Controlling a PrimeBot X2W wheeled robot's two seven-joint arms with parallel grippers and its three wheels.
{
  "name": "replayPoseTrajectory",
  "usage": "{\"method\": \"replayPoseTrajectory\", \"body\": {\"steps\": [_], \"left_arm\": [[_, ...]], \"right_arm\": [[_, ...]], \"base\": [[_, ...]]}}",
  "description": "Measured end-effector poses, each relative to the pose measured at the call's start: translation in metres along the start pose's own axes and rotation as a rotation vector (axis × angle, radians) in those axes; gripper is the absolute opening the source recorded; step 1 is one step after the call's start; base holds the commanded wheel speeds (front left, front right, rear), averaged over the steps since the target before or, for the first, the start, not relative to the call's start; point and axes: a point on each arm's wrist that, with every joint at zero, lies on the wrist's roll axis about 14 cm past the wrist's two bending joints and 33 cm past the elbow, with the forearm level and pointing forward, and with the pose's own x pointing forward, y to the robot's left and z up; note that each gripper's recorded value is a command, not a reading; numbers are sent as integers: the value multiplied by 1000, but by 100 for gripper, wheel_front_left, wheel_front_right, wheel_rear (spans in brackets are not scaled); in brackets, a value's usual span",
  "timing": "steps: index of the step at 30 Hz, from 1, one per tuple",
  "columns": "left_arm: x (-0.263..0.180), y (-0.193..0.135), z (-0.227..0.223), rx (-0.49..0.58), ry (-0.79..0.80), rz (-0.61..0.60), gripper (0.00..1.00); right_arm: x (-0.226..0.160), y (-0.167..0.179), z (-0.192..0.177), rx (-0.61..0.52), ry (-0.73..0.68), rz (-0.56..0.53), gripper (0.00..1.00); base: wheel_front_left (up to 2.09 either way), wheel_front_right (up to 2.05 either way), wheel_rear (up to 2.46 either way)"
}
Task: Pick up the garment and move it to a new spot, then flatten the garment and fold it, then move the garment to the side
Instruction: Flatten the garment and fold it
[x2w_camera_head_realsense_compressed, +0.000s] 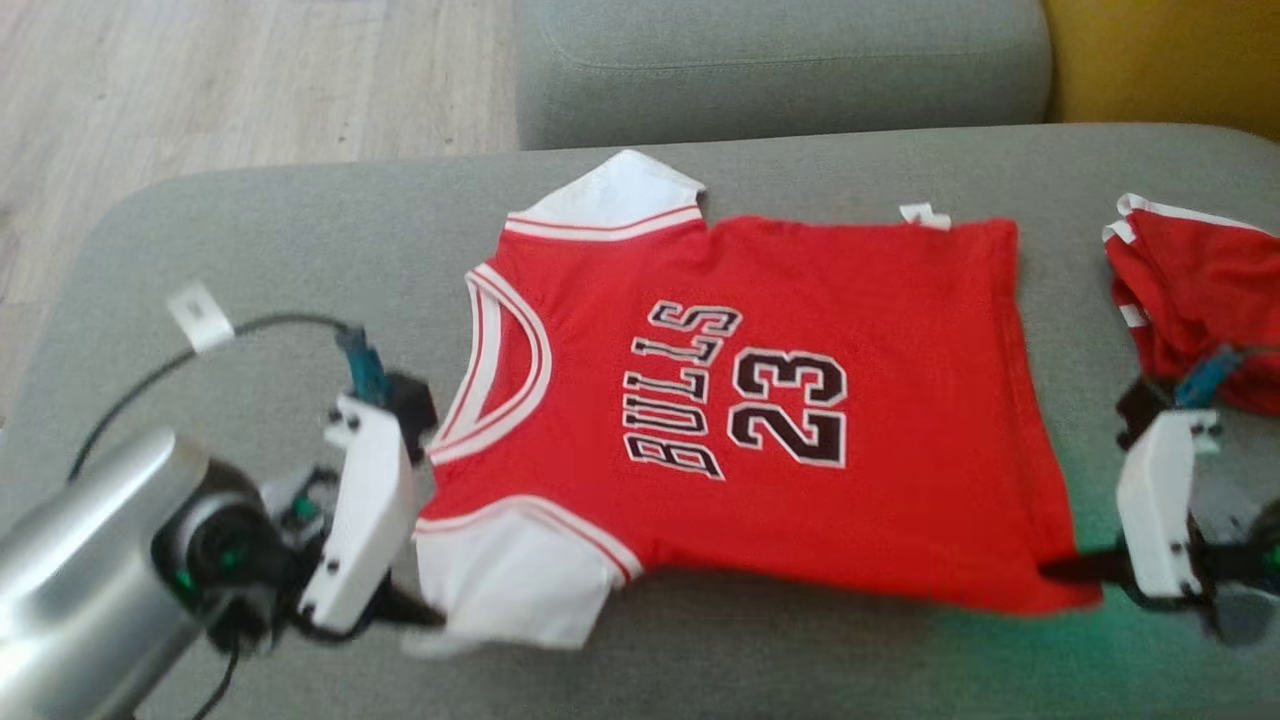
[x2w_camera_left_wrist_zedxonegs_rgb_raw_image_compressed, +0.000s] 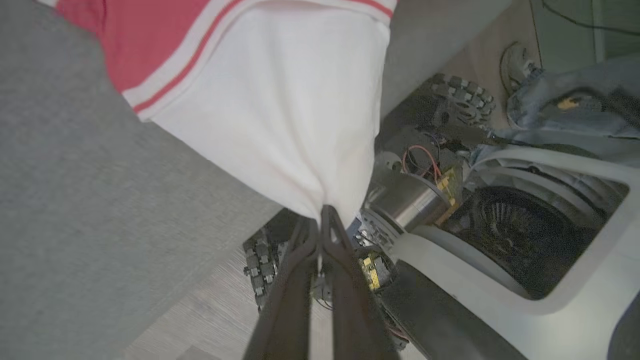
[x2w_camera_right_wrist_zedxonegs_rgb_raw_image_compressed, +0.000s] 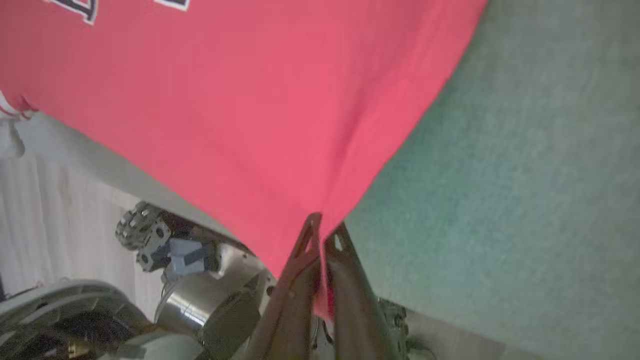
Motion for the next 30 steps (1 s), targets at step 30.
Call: {"method": "replayPoseTrajectory", "body": {"steps": [30], "left_arm": [[18, 39, 113, -3, -24, 78, 0]], "right_arm": [[13, -36, 50, 279, -34, 56, 0]], "base": [[0, 0, 0]]}}
